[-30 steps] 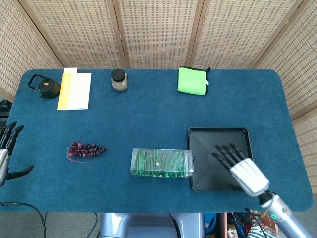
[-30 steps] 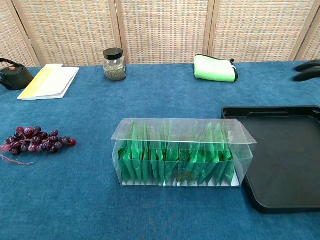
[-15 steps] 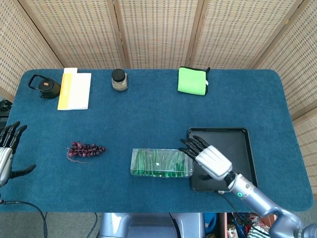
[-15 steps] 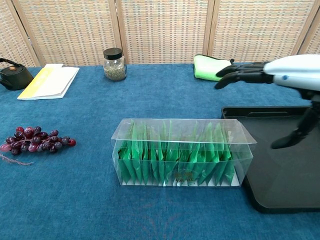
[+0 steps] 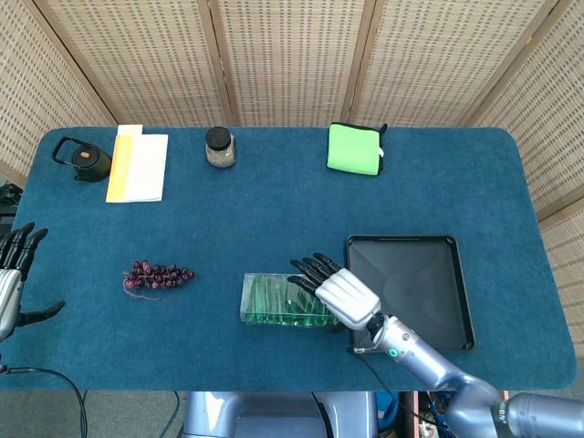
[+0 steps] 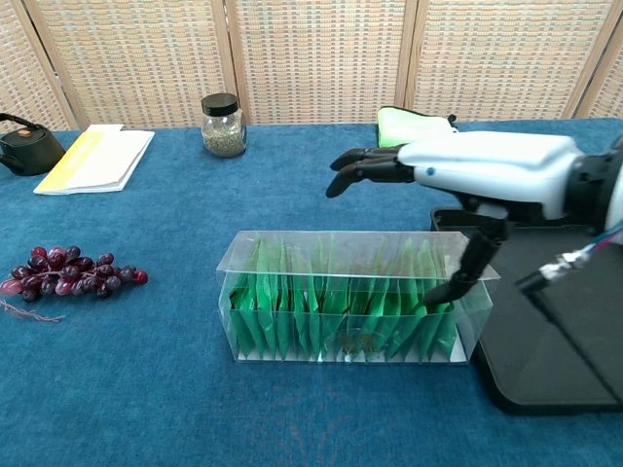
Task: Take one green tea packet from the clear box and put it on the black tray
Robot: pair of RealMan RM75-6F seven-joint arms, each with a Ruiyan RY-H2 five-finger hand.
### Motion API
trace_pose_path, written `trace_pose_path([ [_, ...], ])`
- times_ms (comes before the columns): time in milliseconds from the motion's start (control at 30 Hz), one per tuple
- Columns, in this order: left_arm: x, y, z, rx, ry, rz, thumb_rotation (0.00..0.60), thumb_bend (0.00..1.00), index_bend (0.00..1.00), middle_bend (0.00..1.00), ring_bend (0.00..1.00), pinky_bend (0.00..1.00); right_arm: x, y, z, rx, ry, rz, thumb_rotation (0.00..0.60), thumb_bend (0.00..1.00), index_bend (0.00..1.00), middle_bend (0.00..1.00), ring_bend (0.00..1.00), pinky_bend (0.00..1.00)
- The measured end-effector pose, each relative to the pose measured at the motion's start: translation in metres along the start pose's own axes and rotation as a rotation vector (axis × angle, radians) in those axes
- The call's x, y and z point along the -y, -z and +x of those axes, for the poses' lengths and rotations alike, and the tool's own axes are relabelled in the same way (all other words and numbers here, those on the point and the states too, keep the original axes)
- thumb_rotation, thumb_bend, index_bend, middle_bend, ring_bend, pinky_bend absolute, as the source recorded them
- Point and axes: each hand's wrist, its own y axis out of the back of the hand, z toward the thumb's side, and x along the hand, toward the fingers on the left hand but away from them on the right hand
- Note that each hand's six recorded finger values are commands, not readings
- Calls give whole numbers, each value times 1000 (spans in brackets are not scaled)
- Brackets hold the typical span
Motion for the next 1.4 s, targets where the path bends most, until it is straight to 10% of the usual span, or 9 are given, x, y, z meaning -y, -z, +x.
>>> trace_pose_path([
  [733,-4,6,2,-3,6,-31,600,64,0,0,0,0,-4,-11,-32,59,79,67,600,509,396,167,0,0],
  [1400,-8,13,4,-12,9,-60,600,64,0,0,0,0,-45,13,-48,179,69,21,600,605,419,89,0,0],
])
